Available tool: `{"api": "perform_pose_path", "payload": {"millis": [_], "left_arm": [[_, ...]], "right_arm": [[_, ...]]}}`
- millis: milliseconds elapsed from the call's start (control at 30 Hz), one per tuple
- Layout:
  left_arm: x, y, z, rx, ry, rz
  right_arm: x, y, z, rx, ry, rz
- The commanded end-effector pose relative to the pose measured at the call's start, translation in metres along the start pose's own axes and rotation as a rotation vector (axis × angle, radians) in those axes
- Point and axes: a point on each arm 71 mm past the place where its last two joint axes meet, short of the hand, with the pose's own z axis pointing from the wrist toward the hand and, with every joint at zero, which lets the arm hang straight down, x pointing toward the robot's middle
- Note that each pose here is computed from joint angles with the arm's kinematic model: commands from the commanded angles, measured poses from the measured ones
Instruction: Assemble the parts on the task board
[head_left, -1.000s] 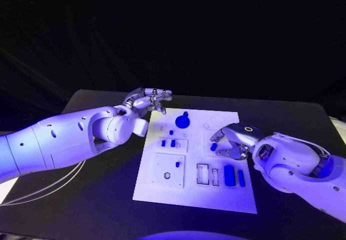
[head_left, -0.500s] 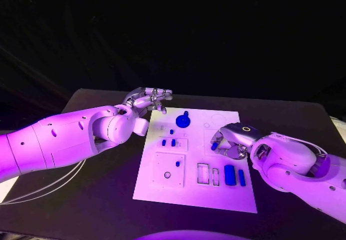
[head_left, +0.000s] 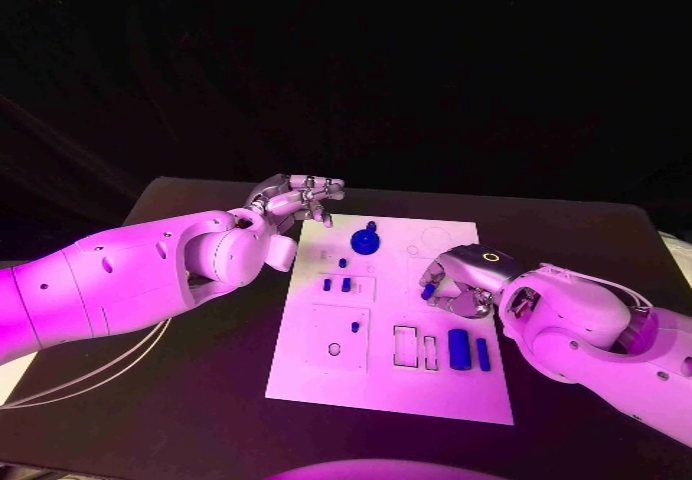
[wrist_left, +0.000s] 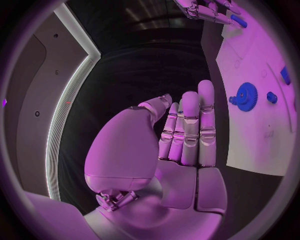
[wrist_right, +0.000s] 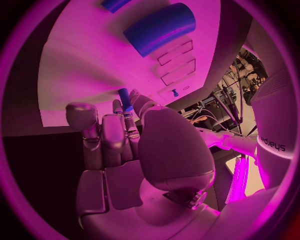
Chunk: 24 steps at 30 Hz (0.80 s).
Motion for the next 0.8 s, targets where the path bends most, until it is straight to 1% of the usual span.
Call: {"api": "perform_pose_path", "payload": {"millis": [33, 167, 567, 800], "left_arm": [[0.0020, -0.0006, 0.0004, 0.003, 0.017, -0.004], [0.0020, -0.0005, 0.0004, 0.002, 0.018, -0.004], [0.0023, -0.0004, 0.0004, 0.001, 0.022, -0.006], [0.0022, -0.0004, 0.0003, 0.000, 0.023, -0.006]], "right_arm": [[-0.0001, 0.0013, 0.0001, 0.001, -0.006, -0.012], [-0.0005, 0.0023, 0.0001, -0.003, -0.010, -0.010], [-0.0040, 0.0050, 0.0004, -0.017, -0.060, 0.010], [-0.0055, 0.0066, 0.0000, -0.021, -0.079, 0.005]]}}
